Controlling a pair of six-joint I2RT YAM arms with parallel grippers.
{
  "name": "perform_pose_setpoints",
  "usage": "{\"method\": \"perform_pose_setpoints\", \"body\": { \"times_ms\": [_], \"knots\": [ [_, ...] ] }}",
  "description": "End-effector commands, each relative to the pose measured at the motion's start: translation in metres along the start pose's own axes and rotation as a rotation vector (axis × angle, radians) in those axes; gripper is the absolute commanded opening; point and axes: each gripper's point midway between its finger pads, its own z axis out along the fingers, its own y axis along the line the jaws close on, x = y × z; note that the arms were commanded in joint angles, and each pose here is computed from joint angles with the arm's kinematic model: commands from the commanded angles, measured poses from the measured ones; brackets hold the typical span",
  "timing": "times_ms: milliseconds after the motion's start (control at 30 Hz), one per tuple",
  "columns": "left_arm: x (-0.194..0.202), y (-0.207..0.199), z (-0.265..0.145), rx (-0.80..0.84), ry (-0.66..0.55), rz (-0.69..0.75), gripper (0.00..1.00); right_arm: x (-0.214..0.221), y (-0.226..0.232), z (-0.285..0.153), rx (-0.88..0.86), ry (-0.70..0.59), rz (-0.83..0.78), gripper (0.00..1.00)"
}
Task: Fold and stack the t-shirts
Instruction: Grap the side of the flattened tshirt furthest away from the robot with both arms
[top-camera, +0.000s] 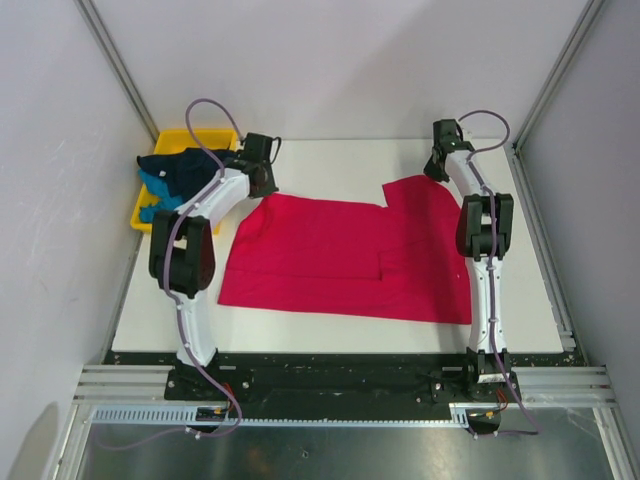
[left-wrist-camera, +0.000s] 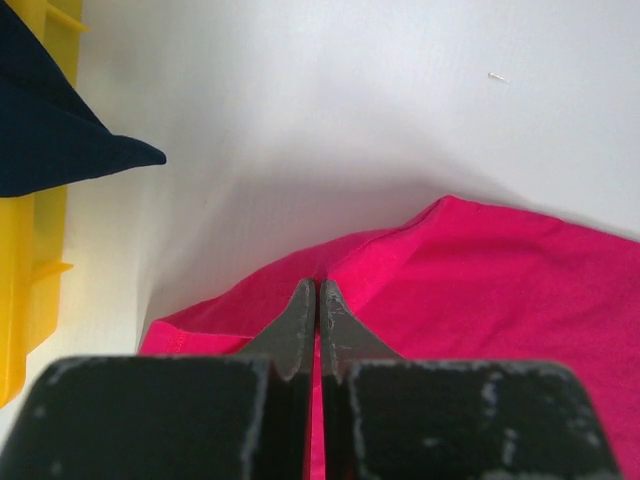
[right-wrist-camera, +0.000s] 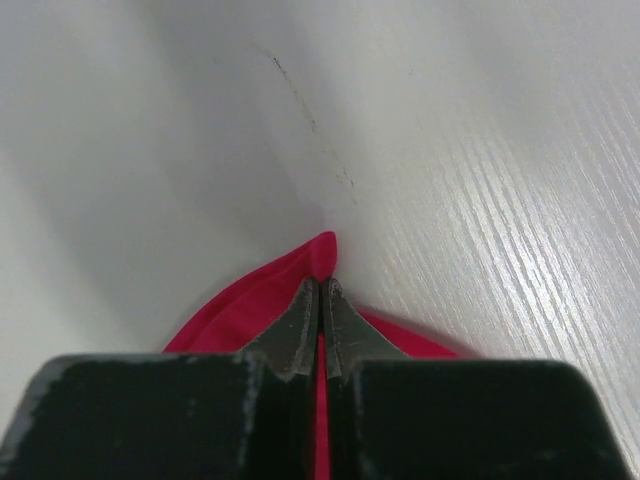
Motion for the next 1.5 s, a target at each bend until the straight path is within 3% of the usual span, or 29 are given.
{"method": "perform_pose_setpoints", "body": {
  "times_ms": [0,200,867,1200,1467],
  "knots": [
    [-0.037,-0.005,-0.001,0.016,-0.098,-0.027,0.0,-0.017,-0.007,-0.022,-0.028,-0.026,0.002,0.0],
    [-0.056,-0.002,0.002,0.057,-0.123,-0.046,0.0,-0.051,-0.008,-0.055,-0.108,-0.111,0.043,0.0],
    [-0.066,0.032,0.027,0.064,-0.13,-0.082,0.07,-0.03,-0.007,-0.129,-0.237,-0.163,0.071,0.0],
    [-0.062,0.046,0.017,0.079,-0.132,-0.1,0.05,0.005,-0.037,-0.191,-0.213,-0.16,0.11,0.0],
    [-0.052,0.052,-0.001,0.091,-0.134,-0.111,0.05,0.064,-0.072,-0.229,-0.206,-0.111,0.165,0.0]
  ]
}}
